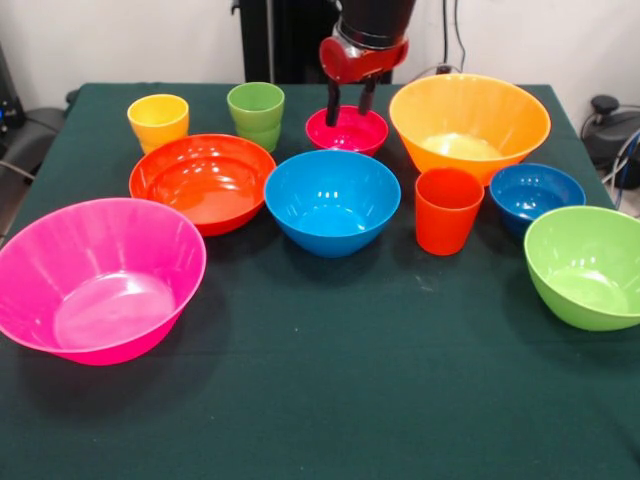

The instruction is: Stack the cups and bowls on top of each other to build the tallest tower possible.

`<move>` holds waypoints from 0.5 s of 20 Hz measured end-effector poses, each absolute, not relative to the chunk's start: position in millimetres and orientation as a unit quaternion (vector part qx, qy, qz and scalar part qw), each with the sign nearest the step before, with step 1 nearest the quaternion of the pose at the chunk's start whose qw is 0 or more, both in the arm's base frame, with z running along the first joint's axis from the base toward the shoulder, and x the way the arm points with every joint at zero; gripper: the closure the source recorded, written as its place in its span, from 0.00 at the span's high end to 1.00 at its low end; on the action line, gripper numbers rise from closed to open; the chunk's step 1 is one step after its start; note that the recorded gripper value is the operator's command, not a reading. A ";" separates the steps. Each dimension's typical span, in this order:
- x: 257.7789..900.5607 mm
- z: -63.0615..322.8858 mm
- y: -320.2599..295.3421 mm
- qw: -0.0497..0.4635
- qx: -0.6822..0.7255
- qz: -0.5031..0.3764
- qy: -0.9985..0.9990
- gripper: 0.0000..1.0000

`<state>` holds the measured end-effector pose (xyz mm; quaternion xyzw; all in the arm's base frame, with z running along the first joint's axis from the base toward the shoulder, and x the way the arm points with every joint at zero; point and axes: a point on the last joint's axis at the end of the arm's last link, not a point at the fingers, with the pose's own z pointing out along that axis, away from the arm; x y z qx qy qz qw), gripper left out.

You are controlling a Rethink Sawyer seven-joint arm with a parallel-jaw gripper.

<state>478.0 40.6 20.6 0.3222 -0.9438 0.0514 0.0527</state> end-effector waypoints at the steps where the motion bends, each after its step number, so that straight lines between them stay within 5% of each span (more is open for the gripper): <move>1: 480.7 20.8 41.2 0.050 0.322 0.052 -0.944 1.00; 10: 504.7 22.6 38.1 0.030 0.318 0.059 -0.946 1.00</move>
